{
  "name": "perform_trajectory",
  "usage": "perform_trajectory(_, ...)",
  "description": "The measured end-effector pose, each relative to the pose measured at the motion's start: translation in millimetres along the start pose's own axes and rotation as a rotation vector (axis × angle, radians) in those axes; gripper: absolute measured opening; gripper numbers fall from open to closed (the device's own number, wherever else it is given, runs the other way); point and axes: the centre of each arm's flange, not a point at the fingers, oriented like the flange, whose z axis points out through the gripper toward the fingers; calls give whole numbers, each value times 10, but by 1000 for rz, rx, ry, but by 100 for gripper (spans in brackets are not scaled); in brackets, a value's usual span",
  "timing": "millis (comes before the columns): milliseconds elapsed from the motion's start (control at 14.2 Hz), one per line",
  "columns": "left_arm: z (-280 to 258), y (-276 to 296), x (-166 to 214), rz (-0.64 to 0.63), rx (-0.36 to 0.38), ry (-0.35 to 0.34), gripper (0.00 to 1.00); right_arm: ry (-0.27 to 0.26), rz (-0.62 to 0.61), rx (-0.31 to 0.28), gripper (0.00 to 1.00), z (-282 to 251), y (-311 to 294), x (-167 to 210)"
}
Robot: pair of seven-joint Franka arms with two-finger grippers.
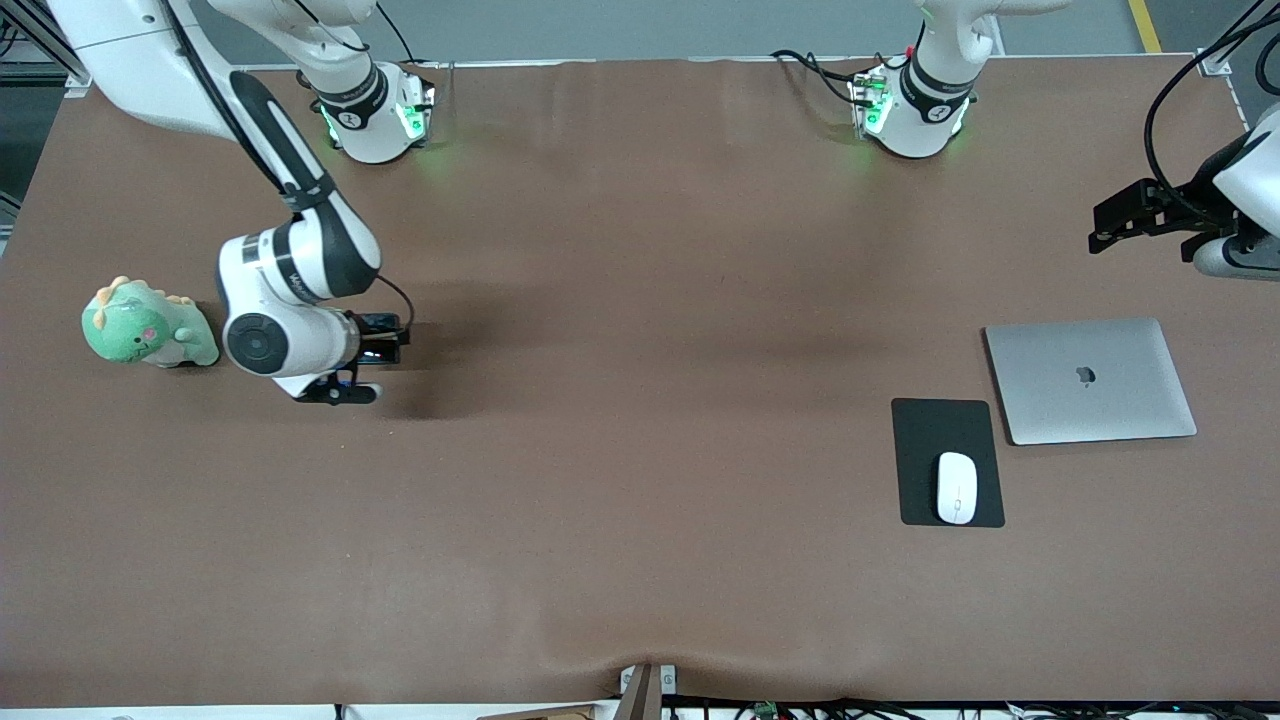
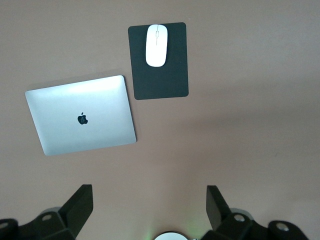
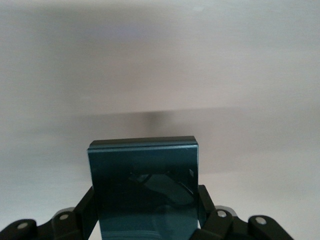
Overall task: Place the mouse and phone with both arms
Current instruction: 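Lower the phone beside the green plush toy and open the right gripper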
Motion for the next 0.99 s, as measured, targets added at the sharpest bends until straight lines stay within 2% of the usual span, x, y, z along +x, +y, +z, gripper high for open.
perform_trajectory(495,43,-2,7,0,-1,-9,100,61,-103,11,81,433,954,-70)
perform_trajectory(636,43,1,8,0,-1,-9,100,97,-109,9,81,537,1068,-96)
perform_trajectory(848,43,1,8,0,-1,-9,100,111,-111,9,81,629,1063,-126)
perform_trajectory(918,42,1,8,0,-1,-8,100,110,-110,10,85,632,1062,-127)
perform_trajectory(989,42,1,8,0,-1,-8,100,109,-110,10,96,629,1062,-127)
